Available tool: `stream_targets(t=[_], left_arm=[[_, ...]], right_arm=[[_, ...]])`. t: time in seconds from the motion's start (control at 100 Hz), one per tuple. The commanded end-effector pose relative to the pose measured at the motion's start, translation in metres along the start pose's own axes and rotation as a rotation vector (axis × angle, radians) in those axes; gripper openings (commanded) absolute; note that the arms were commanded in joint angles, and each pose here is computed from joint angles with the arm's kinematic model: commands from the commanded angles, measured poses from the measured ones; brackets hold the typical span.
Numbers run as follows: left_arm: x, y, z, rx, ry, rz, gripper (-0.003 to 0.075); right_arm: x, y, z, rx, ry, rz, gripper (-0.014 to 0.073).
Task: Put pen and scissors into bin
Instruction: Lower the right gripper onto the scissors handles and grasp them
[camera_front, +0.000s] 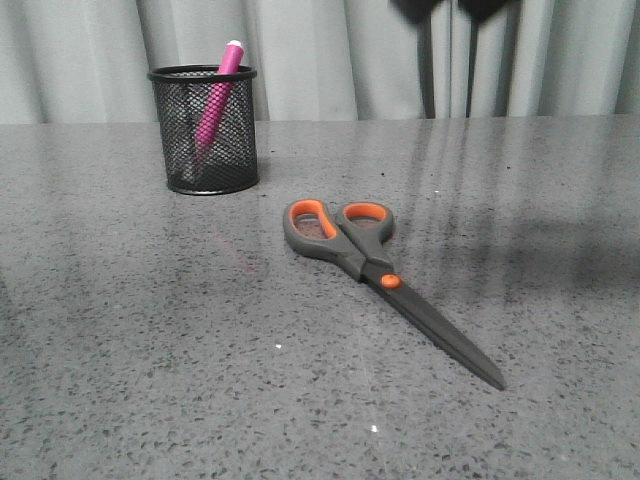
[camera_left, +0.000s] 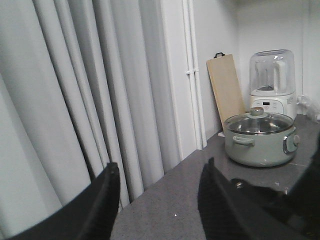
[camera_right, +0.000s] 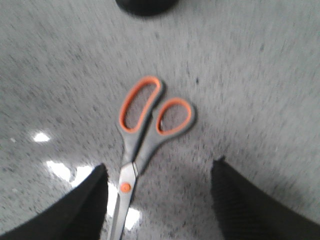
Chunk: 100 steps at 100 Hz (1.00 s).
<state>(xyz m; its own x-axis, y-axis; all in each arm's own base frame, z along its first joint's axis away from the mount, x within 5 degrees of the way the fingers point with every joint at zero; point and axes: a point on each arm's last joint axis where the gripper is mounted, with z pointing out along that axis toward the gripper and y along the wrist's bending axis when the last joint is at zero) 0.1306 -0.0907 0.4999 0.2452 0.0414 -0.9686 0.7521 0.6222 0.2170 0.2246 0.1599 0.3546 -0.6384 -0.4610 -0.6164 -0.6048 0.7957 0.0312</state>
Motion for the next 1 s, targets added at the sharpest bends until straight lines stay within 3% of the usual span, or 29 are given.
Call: stream_targets(t=[0.0, 0.17, 0.31, 0.68, 0.99], left_arm=[[-0.02, -0.014, -0.023, -0.02, -0.059, -0.027, 0.0324], [-0.02, -0.031, -0.045, -0.025, -0.089, -0.021, 0.0324], [-0.01, -0.031, -0.044, -0.024, -0.068, -0.041, 0.0324], [-0.005, -0.031, -0.043, -0.017, -0.059, -0.075, 0.0324], [-0.006, -0.034, -0.043, 0.007, -0.062, -0.079, 0.0324]], right_arm=[[-0.007, 0.0, 0.0, 0.005, 0.007, 0.018, 0.0476], [-0.001, 0.011, 0.04, -0.058, 0.172, 0.062, 0.047], [-0.008, 0.022, 0.065, -0.048, 0.224, 0.062, 0.0452], [-0.021, 0.02, 0.108, -0.023, 0.353, 0.102, 0.0448], [-0.018, 0.019, 0.12, -0.021, 0.379, 0.103, 0.0308]])
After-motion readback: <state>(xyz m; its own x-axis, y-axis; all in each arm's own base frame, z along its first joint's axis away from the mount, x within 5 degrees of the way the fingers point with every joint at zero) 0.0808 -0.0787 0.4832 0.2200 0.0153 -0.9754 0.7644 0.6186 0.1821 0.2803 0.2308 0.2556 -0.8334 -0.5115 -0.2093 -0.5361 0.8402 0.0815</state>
